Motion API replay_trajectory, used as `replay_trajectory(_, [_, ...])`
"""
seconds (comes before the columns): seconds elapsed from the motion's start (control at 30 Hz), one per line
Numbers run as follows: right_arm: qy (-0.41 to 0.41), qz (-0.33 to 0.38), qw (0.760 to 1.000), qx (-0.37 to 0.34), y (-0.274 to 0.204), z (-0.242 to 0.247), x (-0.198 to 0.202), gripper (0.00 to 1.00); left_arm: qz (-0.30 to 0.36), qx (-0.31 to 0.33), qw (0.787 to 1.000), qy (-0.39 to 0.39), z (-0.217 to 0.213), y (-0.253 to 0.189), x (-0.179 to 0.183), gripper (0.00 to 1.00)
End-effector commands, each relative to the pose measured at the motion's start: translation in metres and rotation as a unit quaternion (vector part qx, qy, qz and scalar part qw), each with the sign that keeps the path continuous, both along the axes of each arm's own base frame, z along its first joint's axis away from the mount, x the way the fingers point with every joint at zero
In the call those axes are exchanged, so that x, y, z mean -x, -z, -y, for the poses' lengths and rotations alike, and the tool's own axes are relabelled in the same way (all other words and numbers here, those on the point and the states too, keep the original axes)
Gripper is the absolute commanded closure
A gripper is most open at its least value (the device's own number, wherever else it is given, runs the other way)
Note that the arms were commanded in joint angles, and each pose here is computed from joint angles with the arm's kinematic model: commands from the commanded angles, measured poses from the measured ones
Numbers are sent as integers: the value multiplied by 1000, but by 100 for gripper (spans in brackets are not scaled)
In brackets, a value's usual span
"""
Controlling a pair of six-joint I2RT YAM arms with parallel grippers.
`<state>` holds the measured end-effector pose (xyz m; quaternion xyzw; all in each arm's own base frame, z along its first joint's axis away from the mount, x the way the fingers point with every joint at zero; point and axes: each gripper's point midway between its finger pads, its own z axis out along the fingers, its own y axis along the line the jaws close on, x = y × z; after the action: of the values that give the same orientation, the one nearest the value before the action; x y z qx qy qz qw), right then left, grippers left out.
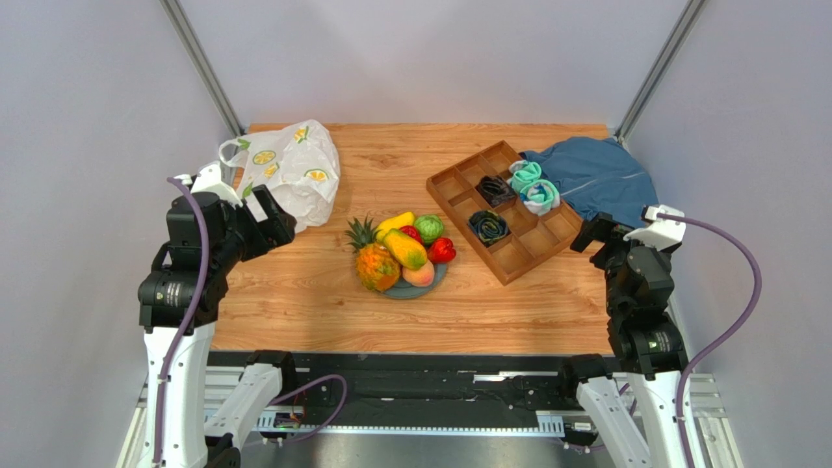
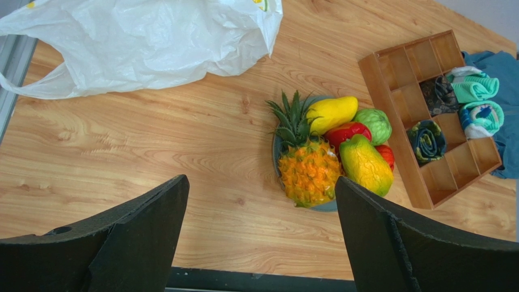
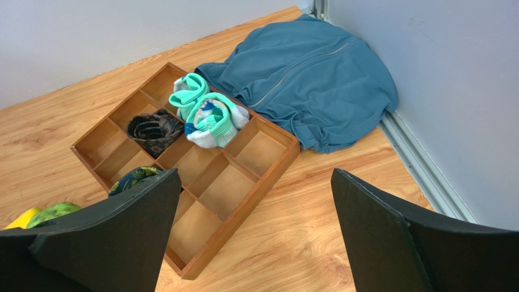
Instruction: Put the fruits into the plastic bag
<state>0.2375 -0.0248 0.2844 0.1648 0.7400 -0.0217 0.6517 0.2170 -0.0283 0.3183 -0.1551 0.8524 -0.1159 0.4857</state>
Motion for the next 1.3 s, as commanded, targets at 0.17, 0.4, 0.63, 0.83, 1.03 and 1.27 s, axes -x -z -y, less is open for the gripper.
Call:
replay_trajectory(0.17, [73,40,996,-12,-21,23,3,0,2,13,1000,-3,2,-7,-7,1])
replay_trajectory(0.4, [8,25,1000,-6,-32,2,-2,0,21,60,998,14,17,-14,-24,1])
replay_trajectory(0.63, [-51,-18,999,3,-21,-18,-14,2,36,144,985,-86,-22,10,-55,1])
replay_trajectory(0.83, [-105,-45,993,-27,-6,-41,-17,5,21,178,968,-177,-59,55,-101,3])
replay_trajectory(1.03, [-124,-66,989,-49,5,-51,-21,6,-9,165,957,-239,-97,101,-139,5])
replay_trajectory(1.27, [-130,-90,987,-29,13,-52,-35,6,-54,204,944,-253,-101,151,-175,8])
